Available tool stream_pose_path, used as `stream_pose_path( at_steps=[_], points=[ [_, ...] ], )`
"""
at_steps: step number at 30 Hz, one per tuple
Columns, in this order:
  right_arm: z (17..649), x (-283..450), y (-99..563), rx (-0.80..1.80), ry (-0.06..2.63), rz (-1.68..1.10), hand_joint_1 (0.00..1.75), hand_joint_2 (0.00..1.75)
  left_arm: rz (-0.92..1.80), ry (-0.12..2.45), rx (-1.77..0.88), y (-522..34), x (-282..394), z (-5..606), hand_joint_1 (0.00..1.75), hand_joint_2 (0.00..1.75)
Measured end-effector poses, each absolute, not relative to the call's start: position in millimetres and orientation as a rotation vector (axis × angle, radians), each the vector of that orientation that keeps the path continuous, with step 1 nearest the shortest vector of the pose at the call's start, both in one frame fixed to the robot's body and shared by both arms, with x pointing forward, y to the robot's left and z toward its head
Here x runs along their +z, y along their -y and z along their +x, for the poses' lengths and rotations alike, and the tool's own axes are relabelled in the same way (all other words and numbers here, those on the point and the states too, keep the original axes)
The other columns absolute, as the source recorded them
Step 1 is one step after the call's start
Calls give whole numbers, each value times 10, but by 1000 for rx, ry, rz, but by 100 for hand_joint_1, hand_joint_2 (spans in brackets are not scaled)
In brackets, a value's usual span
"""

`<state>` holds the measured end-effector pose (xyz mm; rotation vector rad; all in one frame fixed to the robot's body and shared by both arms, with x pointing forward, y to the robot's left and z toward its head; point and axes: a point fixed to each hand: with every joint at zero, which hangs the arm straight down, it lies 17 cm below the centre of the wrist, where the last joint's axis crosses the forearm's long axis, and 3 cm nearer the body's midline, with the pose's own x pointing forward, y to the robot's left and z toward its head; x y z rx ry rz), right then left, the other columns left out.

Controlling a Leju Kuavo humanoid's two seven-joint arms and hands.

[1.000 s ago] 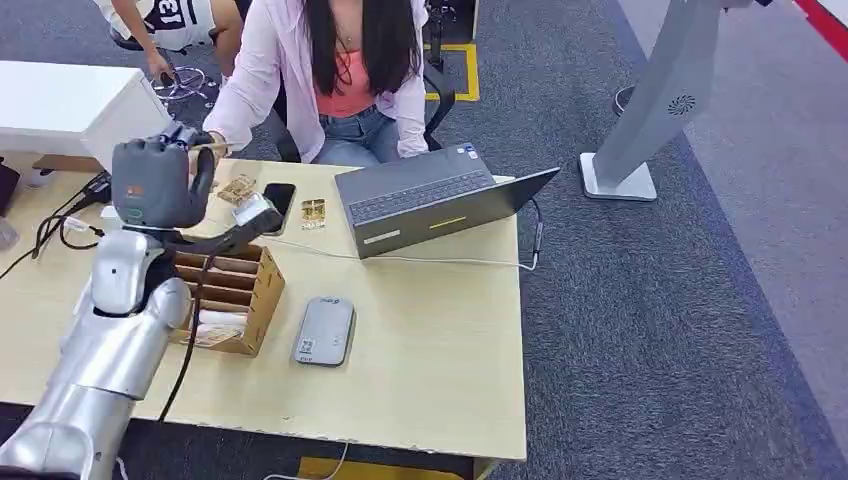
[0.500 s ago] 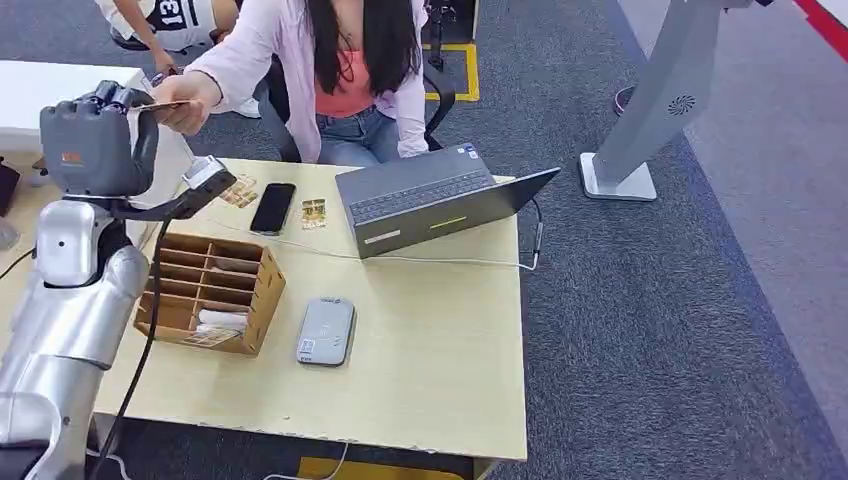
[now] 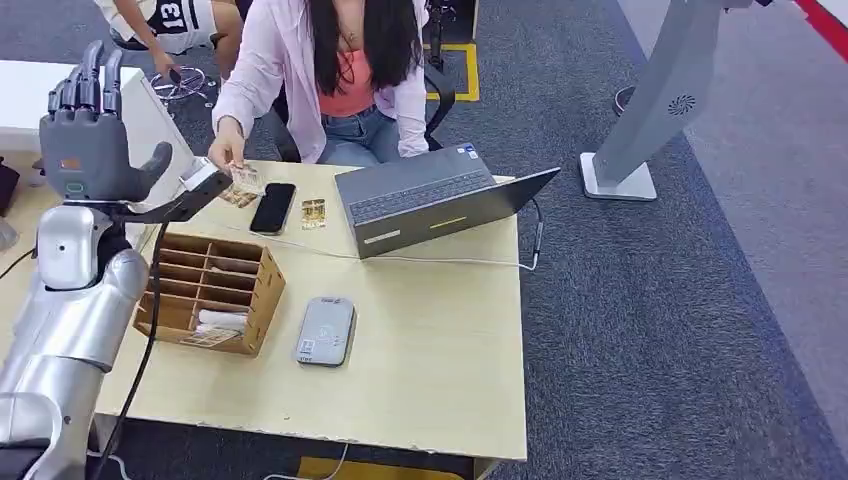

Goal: Pass the card to the sensor for recognition and then transmit it.

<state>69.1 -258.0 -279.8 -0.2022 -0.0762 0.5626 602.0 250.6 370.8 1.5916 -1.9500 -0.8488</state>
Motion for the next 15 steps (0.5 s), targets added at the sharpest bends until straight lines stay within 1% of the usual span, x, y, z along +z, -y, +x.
stream_pose_path(
  at_steps=[9, 12, 15],
  points=[
    [691, -2798, 2581, 553, 75, -204, 0, 0, 1563, 1959, -846, -2503, 3652, 6020, 0, 175],
    [686, -2798, 2582, 542, 72, -203, 0, 0, 1520, 1965, -842, -2479, 3523, 5988, 0, 175],
    [679, -2798, 2593, 518, 68, -208, 0, 0, 1466, 1999, -825, -2393, 3362, 5828, 0, 175]
  ],
)
